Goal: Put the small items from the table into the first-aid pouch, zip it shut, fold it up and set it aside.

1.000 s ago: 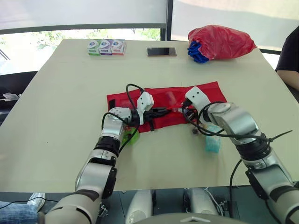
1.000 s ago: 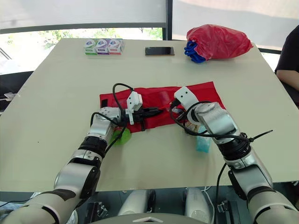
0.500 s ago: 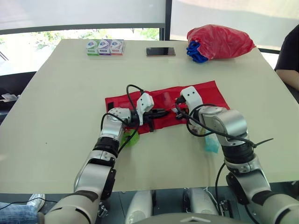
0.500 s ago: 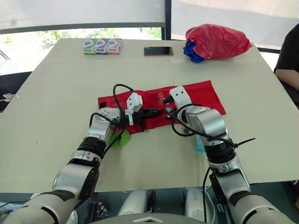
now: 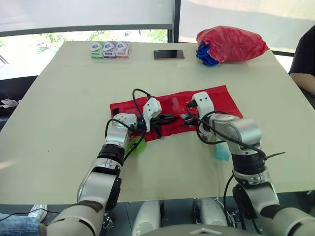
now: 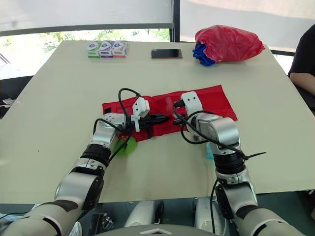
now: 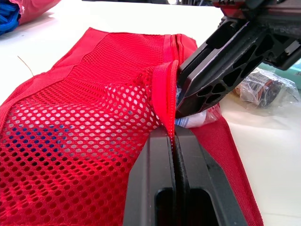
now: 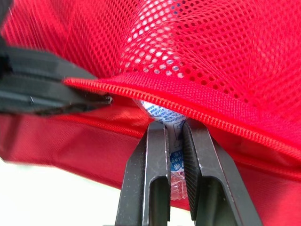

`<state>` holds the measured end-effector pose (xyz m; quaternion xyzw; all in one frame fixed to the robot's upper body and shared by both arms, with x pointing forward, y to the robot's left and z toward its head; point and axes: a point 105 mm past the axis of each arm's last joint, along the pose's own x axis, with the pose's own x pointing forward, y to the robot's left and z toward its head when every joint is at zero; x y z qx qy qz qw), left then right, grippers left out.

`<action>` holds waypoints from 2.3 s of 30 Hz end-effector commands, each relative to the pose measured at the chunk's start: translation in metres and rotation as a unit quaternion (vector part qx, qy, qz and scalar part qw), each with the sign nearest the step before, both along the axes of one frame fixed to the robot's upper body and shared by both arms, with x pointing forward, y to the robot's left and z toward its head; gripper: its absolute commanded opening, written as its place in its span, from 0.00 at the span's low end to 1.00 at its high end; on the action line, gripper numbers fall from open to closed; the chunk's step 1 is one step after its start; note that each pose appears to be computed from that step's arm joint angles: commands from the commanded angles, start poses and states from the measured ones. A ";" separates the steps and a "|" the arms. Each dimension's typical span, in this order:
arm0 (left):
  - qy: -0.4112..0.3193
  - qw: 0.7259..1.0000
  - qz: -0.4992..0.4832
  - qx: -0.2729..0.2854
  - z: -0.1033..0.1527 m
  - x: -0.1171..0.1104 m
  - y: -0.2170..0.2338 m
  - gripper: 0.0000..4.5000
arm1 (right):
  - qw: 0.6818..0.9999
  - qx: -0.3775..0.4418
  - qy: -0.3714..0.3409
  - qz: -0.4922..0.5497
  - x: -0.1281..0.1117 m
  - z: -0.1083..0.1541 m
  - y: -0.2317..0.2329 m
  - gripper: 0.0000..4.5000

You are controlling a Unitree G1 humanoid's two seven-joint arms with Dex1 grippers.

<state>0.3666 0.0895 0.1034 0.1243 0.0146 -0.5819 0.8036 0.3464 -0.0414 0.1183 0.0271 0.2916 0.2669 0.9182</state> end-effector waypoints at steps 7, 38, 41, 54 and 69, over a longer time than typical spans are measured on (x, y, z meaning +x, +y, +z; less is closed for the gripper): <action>-0.011 1.000 -0.018 0.004 0.004 -0.001 -0.007 0.00 | 0.995 0.099 0.016 -0.025 0.005 0.009 0.011 0.20; 0.000 1.000 -0.003 0.008 -0.002 0.003 -0.001 0.00 | 0.994 -0.025 -0.074 0.076 -0.038 0.023 -0.038 0.64; 0.000 1.000 -0.004 0.009 -0.003 0.003 -0.001 0.00 | 0.993 -0.040 -0.076 0.079 -0.040 0.021 -0.040 0.64; -0.001 1.000 -0.007 0.010 -0.002 0.001 -0.001 0.00 | 0.980 -0.115 -0.117 0.109 -0.042 0.020 -0.050 0.64; -0.003 1.000 -0.010 0.012 0.000 0.002 -0.001 0.00 | 0.976 -0.135 -0.117 0.126 -0.041 0.009 -0.053 0.01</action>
